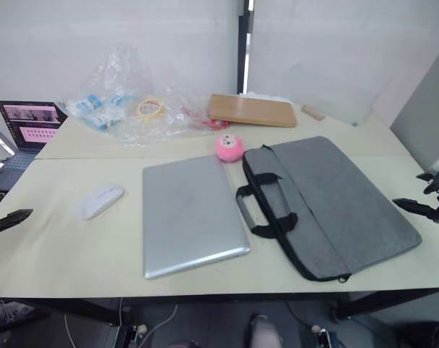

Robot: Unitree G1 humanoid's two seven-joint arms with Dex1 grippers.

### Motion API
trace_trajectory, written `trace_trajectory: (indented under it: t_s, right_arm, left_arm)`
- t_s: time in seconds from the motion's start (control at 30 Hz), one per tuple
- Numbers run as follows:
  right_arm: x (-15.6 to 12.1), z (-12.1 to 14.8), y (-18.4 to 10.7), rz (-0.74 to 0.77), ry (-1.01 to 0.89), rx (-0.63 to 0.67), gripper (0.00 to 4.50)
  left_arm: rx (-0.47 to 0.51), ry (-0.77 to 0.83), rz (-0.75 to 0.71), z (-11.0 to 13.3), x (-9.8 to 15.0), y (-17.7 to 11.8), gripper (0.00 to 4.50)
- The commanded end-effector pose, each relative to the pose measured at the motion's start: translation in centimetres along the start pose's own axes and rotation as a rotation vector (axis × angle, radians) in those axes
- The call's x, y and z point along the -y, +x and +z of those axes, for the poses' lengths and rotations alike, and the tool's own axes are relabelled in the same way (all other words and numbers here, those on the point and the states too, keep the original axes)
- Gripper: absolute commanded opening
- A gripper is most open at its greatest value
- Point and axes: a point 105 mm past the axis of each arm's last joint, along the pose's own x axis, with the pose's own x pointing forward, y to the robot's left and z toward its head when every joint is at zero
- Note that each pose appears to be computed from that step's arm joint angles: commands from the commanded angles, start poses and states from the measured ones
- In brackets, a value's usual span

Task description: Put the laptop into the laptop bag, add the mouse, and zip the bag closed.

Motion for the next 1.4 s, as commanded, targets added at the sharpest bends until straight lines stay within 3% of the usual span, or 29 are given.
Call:
trace_trajectory:
  t_s: [0.03,0.77,1.0,1.1,1.2,1.4]
  right_arm:
    - [1.1,1.0,-1.2,-0.043,-0.011,0.029,4.5]
    - [0.9,1.1,-0.8,-0.037,-0.006,0.03,4.5]
    - [0.1,1.6,-0.6,0.054,0.044,0.059,4.5]
    - [-0.9,2.4,-0.8,0.173,0.089,0.082,4.5]
    - [-1.6,2.8,-0.9,0.242,0.109,0.095,4.5]
    - [-1.6,4.8,0.0,0.237,0.067,0.14,4.5]
  left_arm:
    - [0.017,0.041,0.055,1.2,-1.4,-0.9,4.48]
    - [0.06,0.009,0.049,2.0,-1.6,-0.7,4.48]
    - [0.113,-0.138,-0.107,3.4,-0.6,-1.1,4.48]
    - [0.151,-0.2,-0.165,4.4,-0.2,-1.3,4.48]
    - [0.152,-0.218,-0.207,4.7,0.2,-1.5,4.48]
    - [0.137,-0.187,-0.24,5.2,1.0,-1.0,4.48]
